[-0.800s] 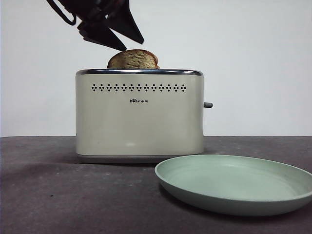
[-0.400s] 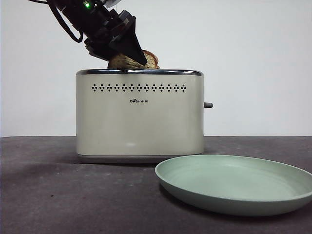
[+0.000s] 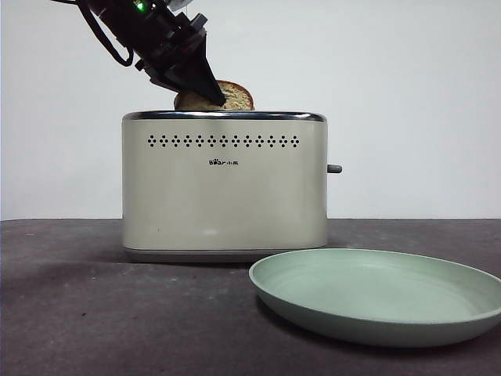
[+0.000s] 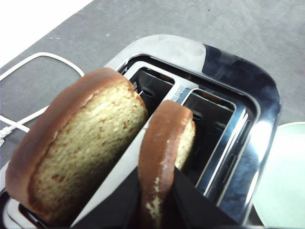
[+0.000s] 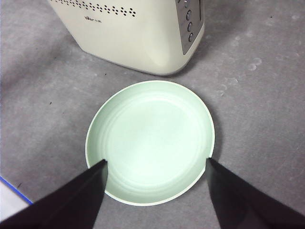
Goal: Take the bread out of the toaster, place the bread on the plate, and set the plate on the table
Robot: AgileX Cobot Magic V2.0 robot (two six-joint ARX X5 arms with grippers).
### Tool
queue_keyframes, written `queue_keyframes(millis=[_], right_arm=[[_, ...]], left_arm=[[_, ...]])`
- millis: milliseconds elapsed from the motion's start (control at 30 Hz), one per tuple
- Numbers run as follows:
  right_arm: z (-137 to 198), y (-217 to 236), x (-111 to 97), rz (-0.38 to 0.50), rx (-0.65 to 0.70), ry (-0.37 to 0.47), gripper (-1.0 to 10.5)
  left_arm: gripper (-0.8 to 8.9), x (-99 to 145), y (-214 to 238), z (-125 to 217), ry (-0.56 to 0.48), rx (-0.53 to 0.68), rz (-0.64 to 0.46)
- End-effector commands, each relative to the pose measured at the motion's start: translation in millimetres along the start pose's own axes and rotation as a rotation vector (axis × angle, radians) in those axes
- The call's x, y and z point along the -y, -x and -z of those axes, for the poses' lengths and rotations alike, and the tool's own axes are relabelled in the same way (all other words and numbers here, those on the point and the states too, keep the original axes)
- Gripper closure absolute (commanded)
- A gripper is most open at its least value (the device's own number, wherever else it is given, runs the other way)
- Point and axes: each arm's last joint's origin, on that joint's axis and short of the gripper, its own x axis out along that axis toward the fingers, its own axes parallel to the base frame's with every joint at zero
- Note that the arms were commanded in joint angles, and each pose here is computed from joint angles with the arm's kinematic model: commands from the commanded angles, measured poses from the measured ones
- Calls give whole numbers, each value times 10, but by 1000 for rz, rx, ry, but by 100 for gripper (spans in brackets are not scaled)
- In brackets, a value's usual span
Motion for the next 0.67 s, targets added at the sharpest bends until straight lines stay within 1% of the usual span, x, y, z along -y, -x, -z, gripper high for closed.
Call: queue_keyframes(millis=[33, 233, 367, 433, 533, 667], right_arm=[[-40, 24, -14, 0, 15, -1, 614], [-41, 23, -14, 0, 15, -1, 614], [-70, -41, 15, 0, -5, -10, 614], [-88, -88, 35, 0, -21, -23, 614], [-120, -185, 78, 0, -54, -59, 614], [-186, -382, 165, 1, -102, -87, 615]], left_arm=[[808, 11, 209, -232, -34, 84, -33], [808, 150, 772, -491, -79, 205, -83], [808, 332, 1326, -636, -55, 318, -118], [808, 414, 1525, -653, -34, 344, -121], [808, 541, 1790, -630, -2, 349, -116], [808, 704, 2064, -528, 26, 301, -99]])
